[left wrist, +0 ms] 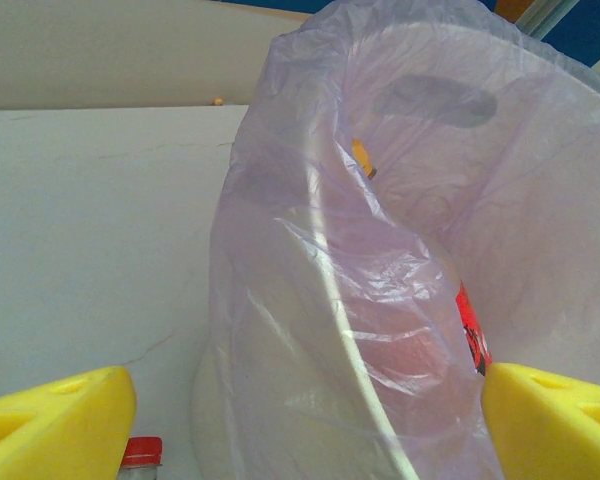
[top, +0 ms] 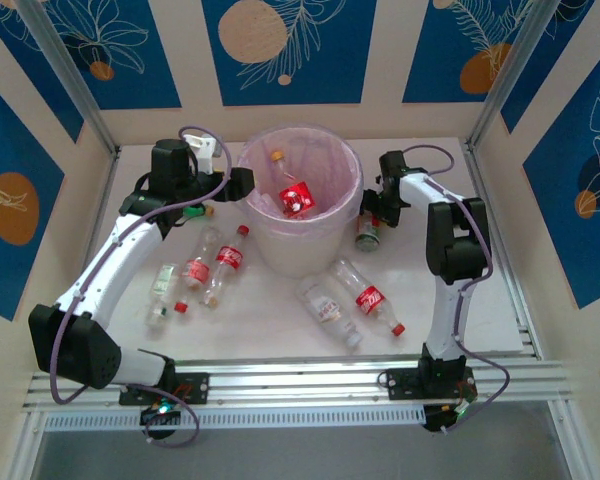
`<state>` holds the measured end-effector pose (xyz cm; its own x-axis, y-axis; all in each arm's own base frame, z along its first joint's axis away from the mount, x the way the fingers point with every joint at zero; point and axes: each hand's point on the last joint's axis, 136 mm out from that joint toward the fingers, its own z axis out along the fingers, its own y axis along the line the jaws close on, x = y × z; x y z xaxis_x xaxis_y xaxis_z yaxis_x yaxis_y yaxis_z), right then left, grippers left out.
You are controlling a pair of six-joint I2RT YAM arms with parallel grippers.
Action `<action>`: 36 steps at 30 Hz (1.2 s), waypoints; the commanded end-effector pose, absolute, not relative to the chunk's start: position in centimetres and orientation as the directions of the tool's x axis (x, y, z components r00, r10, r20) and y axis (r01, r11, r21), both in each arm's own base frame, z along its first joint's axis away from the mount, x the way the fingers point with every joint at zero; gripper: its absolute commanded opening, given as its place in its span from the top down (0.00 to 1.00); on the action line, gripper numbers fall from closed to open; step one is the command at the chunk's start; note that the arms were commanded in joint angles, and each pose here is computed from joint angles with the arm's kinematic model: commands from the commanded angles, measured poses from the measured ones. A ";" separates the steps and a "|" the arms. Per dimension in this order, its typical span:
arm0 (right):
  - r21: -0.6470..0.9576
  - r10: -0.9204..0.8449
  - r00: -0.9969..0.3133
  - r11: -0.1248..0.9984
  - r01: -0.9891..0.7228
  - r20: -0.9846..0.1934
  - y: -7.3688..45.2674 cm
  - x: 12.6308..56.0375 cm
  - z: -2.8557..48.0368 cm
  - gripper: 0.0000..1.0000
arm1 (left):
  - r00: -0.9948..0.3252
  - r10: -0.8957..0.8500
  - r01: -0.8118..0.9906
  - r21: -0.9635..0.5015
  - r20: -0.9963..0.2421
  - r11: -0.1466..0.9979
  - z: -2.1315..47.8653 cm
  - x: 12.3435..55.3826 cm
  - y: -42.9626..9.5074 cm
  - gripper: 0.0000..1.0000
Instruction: Put the plastic bottles in the bin
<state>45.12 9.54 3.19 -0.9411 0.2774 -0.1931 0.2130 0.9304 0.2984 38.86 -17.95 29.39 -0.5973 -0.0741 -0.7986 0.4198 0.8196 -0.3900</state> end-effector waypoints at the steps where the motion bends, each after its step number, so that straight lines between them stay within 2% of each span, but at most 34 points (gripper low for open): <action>1: 0.263 0.272 -0.936 0.941 0.211 -0.223 9.3 45.6 4.1 0.31 | -0.699 0.006 0.365 -0.349 -0.716 0.863 24.6 37.6 -17.1 0.11; 8: 0.270 0.283 -0.912 0.941 0.204 -0.298 7.9 45.3 7.4 0.37 | -0.699 0.011 0.364 -0.342 -0.715 0.866 24.5 37.6 -17.0 0.11; 14: 0.325 0.314 -0.858 0.927 0.185 -0.406 6.7 44.6 13.0 0.38 | -0.703 0.010 0.361 -0.344 -0.711 0.867 24.3 37.7 -17.0 0.11; 20: 0.350 0.290 -0.768 0.932 0.091 -0.572 6.3 43.0 21.8 0.41 | -0.704 0.007 0.361 -0.349 -0.710 0.865 24.3 37.7 -17.1 0.11; 24: 0.216 0.190 -0.685 0.975 0.048 -0.703 5.6 41.5 28.0 0.39 | -0.707 0.009 0.361 -0.349 -0.708 0.865 24.1 37.7 -17.1 0.11; 30: 0.199 0.122 -0.523 0.975 -0.094 -0.844 8.1 39.0 36.9 0.39 | -0.708 0.010 0.360 -0.349 -0.706 0.865 24.0 37.8 -17.1 0.11; 36: 0.207 0.081 -0.431 0.945 -0.254 -0.899 13.0 37.0 41.8 0.40 | -0.708 0.008 0.364 -0.355 -0.706 0.861 24.1 37.7 -17.2 0.11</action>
<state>37.81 11.46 40.12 -0.4659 0.1154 -0.8773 -0.1957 0.9535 0.2293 38.85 -17.98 29.40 -0.5955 -0.0710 -0.8002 0.4223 0.8197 -0.3871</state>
